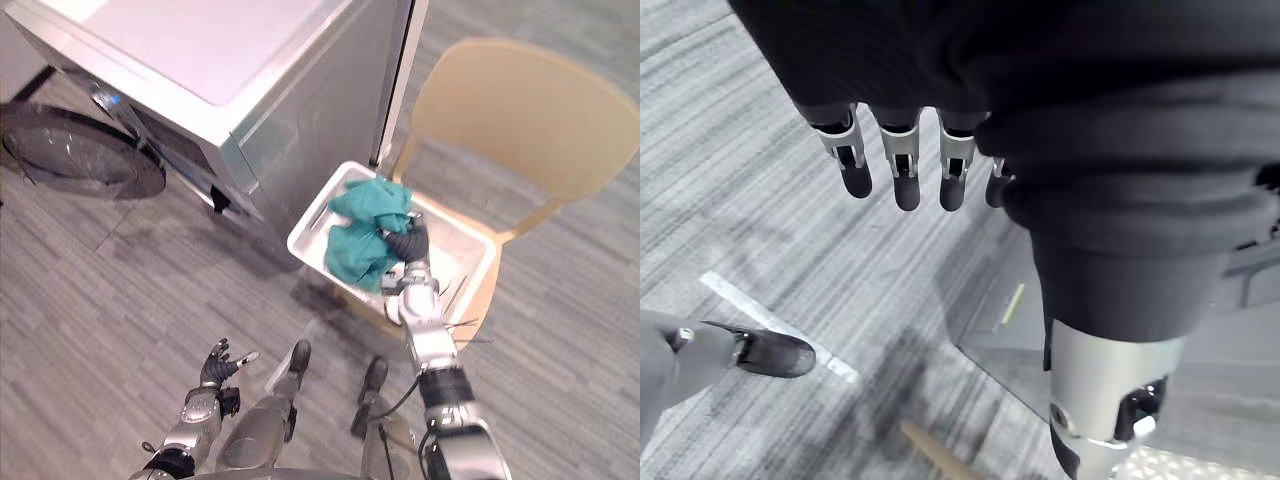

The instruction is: Pick up the laundry basket with both hands and put the clothes into the washing machine.

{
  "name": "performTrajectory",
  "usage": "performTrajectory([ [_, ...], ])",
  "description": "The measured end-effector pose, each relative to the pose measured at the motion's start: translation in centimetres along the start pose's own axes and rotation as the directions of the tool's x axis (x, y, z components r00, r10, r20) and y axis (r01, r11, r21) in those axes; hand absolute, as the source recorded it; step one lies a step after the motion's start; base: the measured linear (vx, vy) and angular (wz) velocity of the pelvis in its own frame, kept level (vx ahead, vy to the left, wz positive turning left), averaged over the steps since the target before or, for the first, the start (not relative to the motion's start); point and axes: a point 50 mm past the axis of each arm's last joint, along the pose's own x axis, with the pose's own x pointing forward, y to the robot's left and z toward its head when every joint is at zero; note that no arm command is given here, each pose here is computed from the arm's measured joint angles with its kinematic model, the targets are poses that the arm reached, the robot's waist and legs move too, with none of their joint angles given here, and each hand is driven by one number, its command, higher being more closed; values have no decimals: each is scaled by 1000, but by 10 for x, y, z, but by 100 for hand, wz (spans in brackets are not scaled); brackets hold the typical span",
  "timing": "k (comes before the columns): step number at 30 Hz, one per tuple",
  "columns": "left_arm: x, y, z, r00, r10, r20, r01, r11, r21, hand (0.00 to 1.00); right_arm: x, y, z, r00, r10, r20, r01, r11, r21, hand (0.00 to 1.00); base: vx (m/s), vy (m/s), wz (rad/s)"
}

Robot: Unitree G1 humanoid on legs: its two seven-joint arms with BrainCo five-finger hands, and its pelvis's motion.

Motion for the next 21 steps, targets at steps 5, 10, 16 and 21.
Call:
performTrajectory([
  [5,-2,7,6,999,11,43,-11,1000,2,0,-10,20,56,961,60,271,-99,986,132,100,-4,15,-39],
  [10,4,9,53,970,5,241,-3,1000,-8,0,-19,23,69,936,68,345,-132,977,166,100,-67,-37,33],
  [16,-13,10,74,922,11,387,12,998,-57,0,-18,45,74,902,202,381,-277,949,152,100,-151,-257,75],
  [21,-31,-19,86,884,-87,459,145,985,-93,0,0,27,54,905,296,307,-301,953,-31,100,-273,-152,114],
])
